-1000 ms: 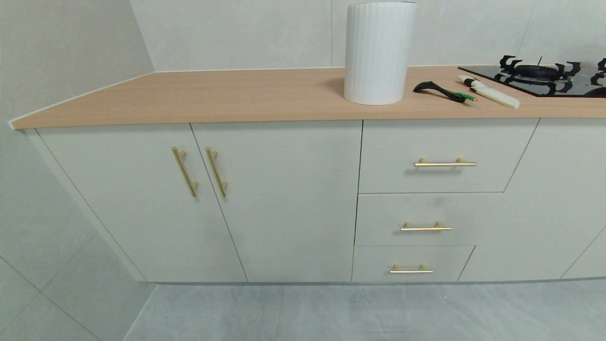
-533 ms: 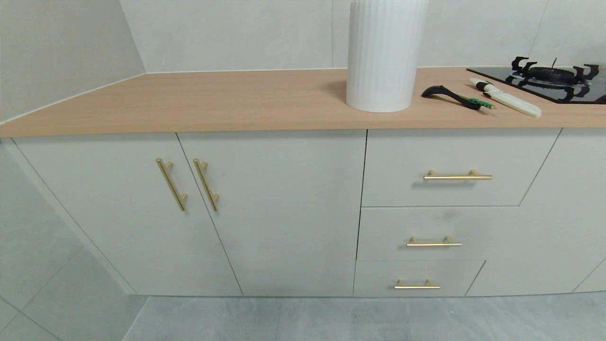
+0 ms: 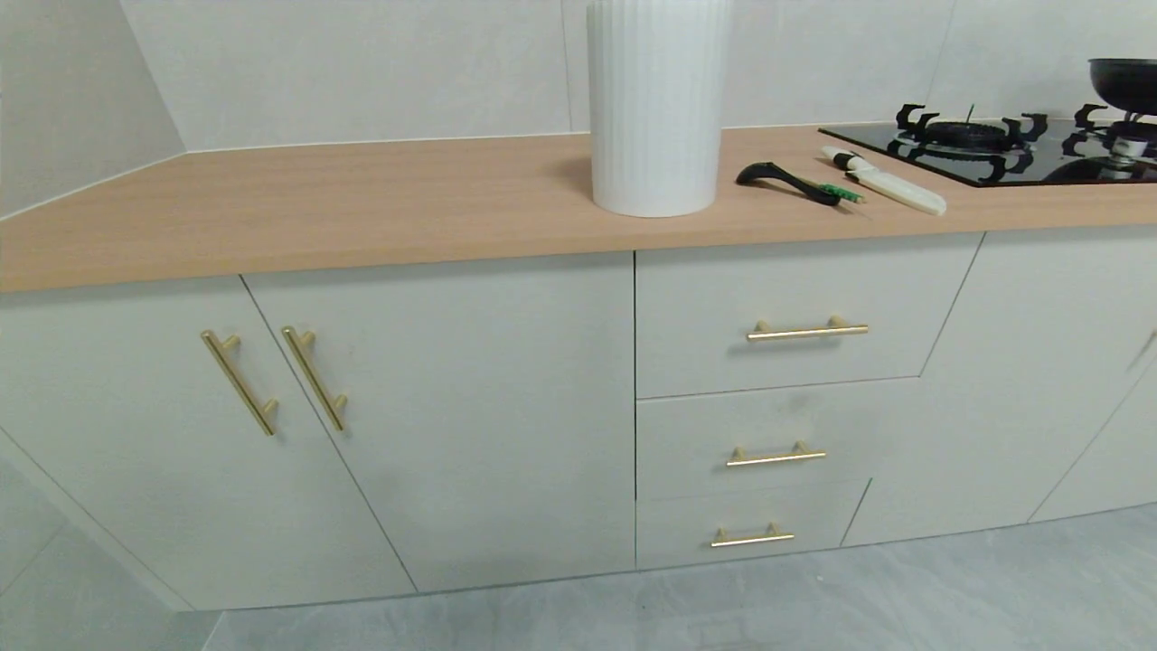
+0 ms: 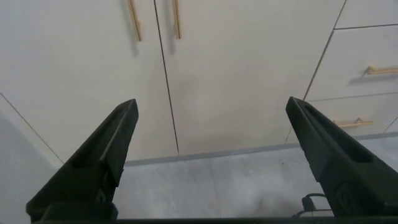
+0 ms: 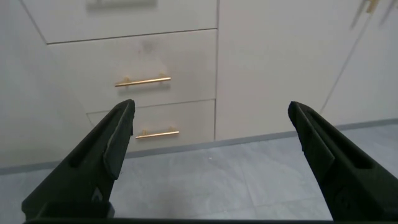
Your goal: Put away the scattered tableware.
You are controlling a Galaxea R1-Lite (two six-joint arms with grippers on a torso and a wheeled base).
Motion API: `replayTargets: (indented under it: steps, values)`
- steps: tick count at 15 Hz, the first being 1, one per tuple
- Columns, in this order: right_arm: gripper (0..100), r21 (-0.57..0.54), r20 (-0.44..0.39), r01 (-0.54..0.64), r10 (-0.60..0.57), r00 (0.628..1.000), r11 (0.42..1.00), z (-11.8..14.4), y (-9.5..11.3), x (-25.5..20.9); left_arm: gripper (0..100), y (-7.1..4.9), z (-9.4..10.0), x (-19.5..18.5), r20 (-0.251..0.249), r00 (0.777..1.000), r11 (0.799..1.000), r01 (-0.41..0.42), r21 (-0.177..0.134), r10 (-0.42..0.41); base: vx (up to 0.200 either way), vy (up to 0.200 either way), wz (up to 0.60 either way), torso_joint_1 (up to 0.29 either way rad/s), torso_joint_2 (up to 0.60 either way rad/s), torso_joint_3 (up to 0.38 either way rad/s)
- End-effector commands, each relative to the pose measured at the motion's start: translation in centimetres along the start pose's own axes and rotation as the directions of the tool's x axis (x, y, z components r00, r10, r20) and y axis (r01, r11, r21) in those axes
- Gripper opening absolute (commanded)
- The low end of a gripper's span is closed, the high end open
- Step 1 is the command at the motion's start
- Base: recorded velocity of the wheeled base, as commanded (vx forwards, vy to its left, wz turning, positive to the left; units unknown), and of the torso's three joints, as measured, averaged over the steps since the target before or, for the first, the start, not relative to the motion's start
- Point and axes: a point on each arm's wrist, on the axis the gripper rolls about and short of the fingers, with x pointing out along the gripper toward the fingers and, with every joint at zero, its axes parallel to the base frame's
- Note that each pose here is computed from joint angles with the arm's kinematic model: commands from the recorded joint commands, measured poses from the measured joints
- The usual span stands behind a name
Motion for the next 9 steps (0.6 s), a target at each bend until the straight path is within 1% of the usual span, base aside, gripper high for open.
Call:
replayTargets:
  steps: [1, 5, 8, 9]
  values:
    - [100, -0.002, -0.001, 0.000, 0.000, 1.000, 1.000, 0.01, 0.00, 0.01, 100, 0.00, 0.00, 0.00, 0.000, 1.000, 1.000, -0.001, -0.002, 0.001, 0.000, 0.000, 0.00, 0.000, 0.00, 0.000]
    - [100, -0.003, -0.001, 0.000, 0.000, 1.000, 1.000, 0.01, 0.00, 0.01, 100, 0.00, 0.00, 0.00, 0.000, 1.000, 1.000, -0.001, -0.002, 0.001, 0.000, 0.000, 0.00, 0.000, 0.00, 0.000]
    - [100, -0.003, -0.003, 0.000, 0.000, 1.000, 1.000, -0.01, 0.00, 0.01, 100, 0.01, 0.00, 0.00, 0.000, 1.000, 1.000, -0.002, -0.002, 0.002, 0.000, 0.000, 0.60, 0.001, 0.01, 0.002]
    - [100, -0.003, -0.003, 0.000, 0.000, 1.000, 1.000, -0.01, 0.00, 0.01, 100, 0.01, 0.00, 0.00, 0.000, 1.000, 1.000, -0.002, -0.002, 0.002, 0.000, 0.000, 0.00, 0.000, 0.00, 0.000]
